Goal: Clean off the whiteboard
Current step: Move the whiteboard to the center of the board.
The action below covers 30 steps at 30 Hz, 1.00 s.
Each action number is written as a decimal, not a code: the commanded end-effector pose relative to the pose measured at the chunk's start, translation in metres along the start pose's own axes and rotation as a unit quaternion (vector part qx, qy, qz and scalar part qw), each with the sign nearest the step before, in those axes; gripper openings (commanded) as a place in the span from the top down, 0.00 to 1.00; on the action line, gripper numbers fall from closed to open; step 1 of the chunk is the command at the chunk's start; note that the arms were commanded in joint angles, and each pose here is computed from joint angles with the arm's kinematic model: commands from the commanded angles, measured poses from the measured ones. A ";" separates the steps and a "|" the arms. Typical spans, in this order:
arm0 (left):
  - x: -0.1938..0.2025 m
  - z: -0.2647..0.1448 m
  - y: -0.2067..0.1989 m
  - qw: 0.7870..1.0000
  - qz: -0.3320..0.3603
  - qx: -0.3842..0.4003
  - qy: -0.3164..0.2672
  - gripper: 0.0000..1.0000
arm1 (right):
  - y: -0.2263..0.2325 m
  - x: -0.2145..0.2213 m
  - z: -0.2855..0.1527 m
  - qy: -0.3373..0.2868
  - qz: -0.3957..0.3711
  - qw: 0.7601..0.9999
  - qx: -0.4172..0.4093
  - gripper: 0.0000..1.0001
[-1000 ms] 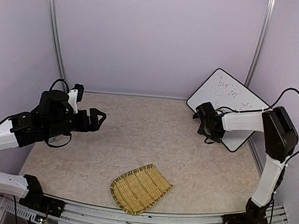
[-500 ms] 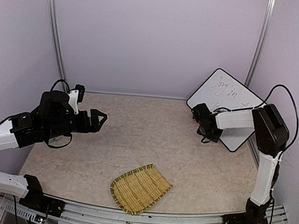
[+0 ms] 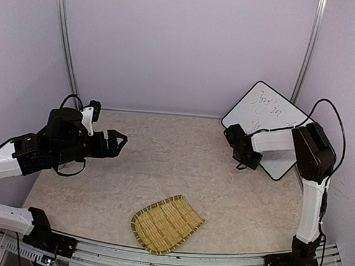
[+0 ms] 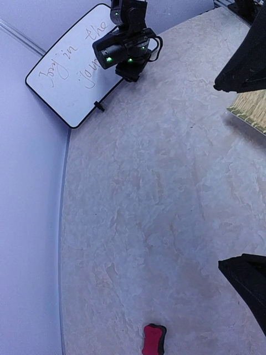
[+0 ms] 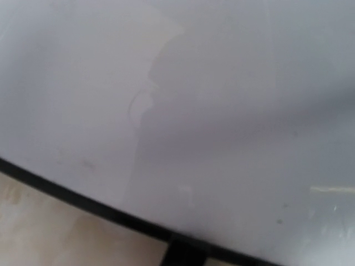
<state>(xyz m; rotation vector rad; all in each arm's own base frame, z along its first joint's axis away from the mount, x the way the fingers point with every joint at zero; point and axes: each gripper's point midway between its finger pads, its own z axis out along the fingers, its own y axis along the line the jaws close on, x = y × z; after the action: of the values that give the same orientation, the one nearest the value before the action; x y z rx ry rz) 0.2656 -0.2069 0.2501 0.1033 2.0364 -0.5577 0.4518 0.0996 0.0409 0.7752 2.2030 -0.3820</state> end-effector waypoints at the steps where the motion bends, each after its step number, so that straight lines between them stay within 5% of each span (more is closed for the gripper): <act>1: 0.004 0.002 0.001 1.000 0.008 -0.002 0.002 0.01 | -0.002 0.000 0.002 -0.009 0.014 1.000 0.023 0.42; 16: 0.013 0.002 0.007 1.000 0.016 -0.008 0.007 0.01 | -0.002 0.002 0.008 -0.014 0.035 0.998 0.045 0.58; 30: 0.018 0.003 0.009 1.000 0.016 -0.009 0.010 0.01 | 0.003 0.001 0.010 -0.013 0.029 0.998 0.046 0.85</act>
<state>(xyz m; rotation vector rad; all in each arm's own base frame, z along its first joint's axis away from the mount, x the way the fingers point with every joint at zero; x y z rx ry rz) 0.2622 -0.2027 0.2259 0.1221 2.0790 -0.5181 0.4583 0.0968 0.0389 0.8948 2.1455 -0.4276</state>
